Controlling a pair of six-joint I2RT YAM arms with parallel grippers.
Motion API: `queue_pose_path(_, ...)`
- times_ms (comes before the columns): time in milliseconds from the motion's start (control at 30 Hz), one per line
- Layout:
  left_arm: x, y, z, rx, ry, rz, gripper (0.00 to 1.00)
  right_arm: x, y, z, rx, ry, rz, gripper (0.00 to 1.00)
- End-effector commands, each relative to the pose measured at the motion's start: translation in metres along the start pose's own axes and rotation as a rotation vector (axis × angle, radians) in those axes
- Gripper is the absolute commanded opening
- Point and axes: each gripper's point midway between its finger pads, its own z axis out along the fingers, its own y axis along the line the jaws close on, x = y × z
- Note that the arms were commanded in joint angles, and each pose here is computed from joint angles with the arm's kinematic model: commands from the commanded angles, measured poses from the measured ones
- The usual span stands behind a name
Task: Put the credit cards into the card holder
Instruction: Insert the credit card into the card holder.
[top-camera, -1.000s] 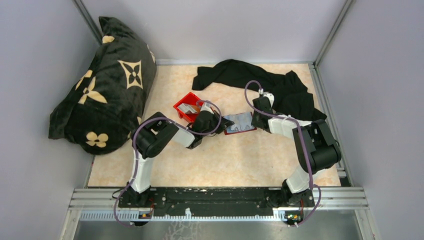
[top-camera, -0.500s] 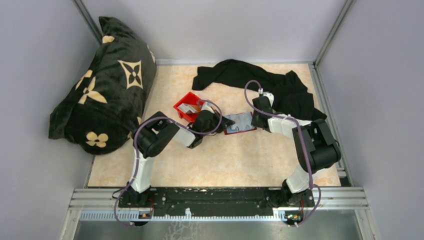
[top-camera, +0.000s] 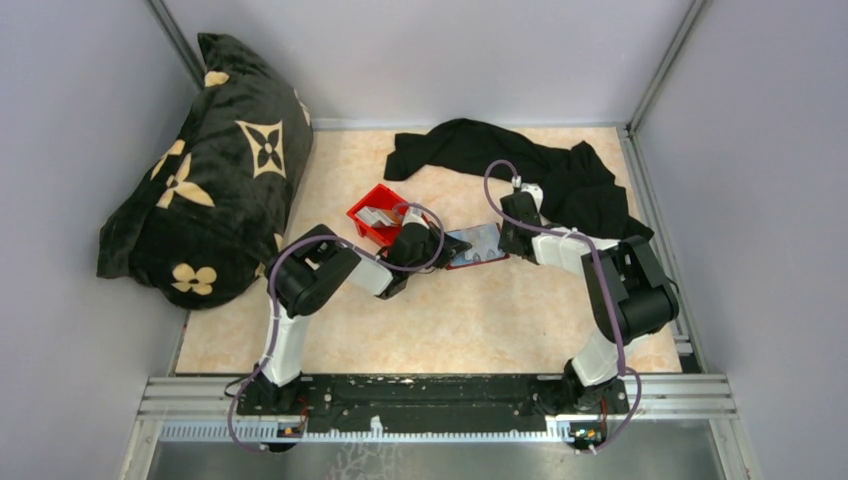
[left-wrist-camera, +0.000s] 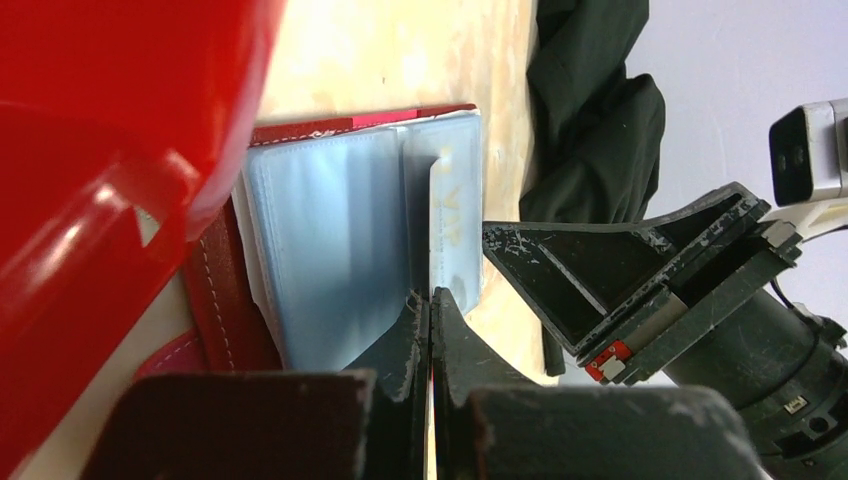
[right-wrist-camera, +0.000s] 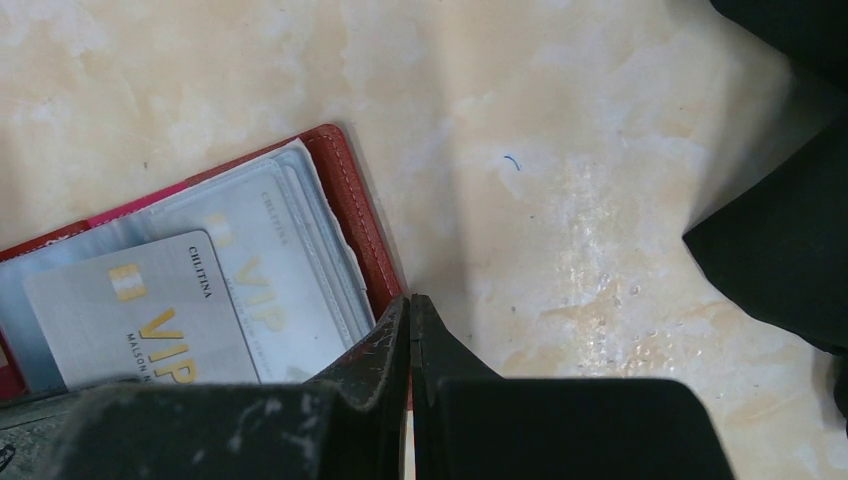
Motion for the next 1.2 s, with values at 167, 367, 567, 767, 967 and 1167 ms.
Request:
queue_pose_path(167, 0.005, 0.027, -0.003, -0.109, -0.044, -0.034, 0.00, 0.056, 0.001, 0.001, -0.014, 0.172, -0.045, 0.00)
queue_pose_path(367, -0.002, 0.028, -0.008, -0.128, -0.079, -0.029, 0.00, 0.059, 0.000, 0.002, -0.017, 0.177, -0.043, 0.00)
queue_pose_path(567, -0.009, 0.029, -0.016, -0.139, -0.114, -0.016, 0.00, 0.059, -0.001, 0.002, -0.012, 0.177, -0.045, 0.00)
queue_pose_path(767, -0.015, 0.029, -0.025, -0.148, -0.138, 0.016, 0.00, 0.059, 0.001, 0.003, -0.020, 0.178, -0.042, 0.00)
queue_pose_path(967, -0.011, 0.027, -0.019, -0.118, -0.119, 0.011, 0.00, 0.060, 0.000, 0.002, -0.015, 0.178, -0.046, 0.00)
queue_pose_path(1167, -0.014, 0.020, -0.017, -0.091, -0.129, 0.009, 0.00, 0.063, -0.001, 0.004, -0.013, 0.186, -0.047, 0.00)
